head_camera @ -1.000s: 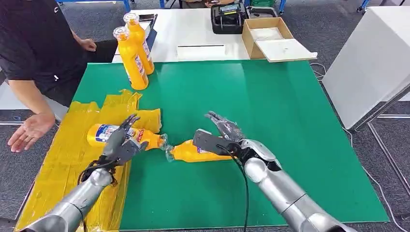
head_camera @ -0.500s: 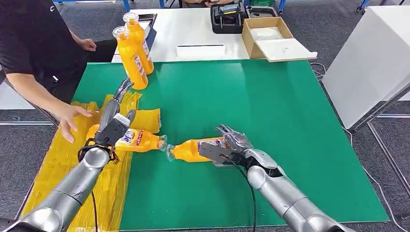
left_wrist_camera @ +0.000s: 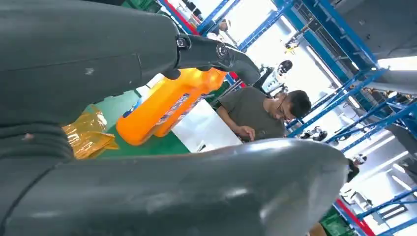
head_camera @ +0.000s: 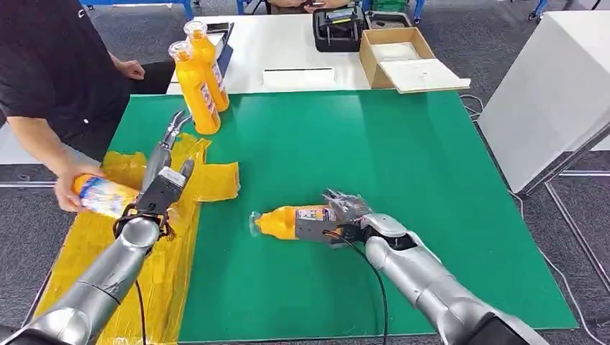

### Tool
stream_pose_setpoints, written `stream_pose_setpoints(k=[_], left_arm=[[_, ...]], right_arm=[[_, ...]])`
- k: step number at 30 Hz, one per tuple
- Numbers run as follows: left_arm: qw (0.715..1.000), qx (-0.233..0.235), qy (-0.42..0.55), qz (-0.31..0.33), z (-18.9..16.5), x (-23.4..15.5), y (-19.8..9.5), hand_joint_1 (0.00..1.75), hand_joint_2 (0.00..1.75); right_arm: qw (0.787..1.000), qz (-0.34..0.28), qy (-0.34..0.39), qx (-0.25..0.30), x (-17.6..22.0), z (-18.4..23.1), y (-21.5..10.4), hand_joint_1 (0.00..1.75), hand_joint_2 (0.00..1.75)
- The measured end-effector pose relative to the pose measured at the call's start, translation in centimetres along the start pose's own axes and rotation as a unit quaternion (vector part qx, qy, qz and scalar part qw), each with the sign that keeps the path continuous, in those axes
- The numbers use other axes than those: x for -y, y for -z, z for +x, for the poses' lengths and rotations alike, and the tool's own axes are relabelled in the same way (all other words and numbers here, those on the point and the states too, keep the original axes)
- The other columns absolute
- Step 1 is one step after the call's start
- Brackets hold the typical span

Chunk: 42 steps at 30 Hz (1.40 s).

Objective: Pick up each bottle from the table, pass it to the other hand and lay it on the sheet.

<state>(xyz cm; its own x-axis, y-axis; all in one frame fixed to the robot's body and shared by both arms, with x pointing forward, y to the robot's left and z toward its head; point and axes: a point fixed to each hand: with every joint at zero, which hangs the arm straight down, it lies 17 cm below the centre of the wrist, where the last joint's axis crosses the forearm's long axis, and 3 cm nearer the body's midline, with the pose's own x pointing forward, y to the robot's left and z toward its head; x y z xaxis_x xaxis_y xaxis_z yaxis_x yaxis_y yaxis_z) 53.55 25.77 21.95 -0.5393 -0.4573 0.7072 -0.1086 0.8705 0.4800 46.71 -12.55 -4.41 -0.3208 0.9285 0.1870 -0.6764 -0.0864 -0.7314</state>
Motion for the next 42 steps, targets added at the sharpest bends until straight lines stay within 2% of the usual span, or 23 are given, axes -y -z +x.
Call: stream_pose_setpoints(k=[23,30,31,34,36,39,42], left_arm=[[1.000,0.012,-0.002,0.004,0.8,-0.6,1.4,0.00,0.00],[0.998,-0.011,-0.058,-0.003,-0.2,0.0,0.5,0.00,0.00],[0.997,-0.016,-0.070,-0.002,-0.5,0.1,0.0,0.00,1.75],[0.992,-0.042,-0.120,-0.008,-1.5,0.7,-1.3,0.00,1.75],[0.986,-0.060,-0.154,-0.009,-2.1,1.0,-2.0,0.00,1.75],[0.976,-0.074,-0.203,-0.003,-2.1,1.5,-2.5,0.00,1.75],[0.969,-0.071,-0.235,0.005,-0.9,1.9,-2.0,0.00,1.75]], right_arm=[[0.999,0.024,-0.021,-0.016,0.5,-0.3,0.4,1.75,1.75],[1.000,0.005,0.026,0.004,1.6,1.1,0.6,1.75,1.75],[0.999,-0.005,0.042,0.009,2.0,1.3,0.6,1.75,1.75],[0.991,-0.045,0.118,0.039,4.3,2.7,0.5,1.75,1.75],[0.980,-0.094,0.161,0.062,7.2,4.1,0.1,1.75,1.75],[0.958,-0.203,0.188,0.075,13.7,5.5,-1.8,1.75,1.75],[0.938,-0.262,0.205,0.101,17.9,7.7,-4.1,1.75,1.75]])
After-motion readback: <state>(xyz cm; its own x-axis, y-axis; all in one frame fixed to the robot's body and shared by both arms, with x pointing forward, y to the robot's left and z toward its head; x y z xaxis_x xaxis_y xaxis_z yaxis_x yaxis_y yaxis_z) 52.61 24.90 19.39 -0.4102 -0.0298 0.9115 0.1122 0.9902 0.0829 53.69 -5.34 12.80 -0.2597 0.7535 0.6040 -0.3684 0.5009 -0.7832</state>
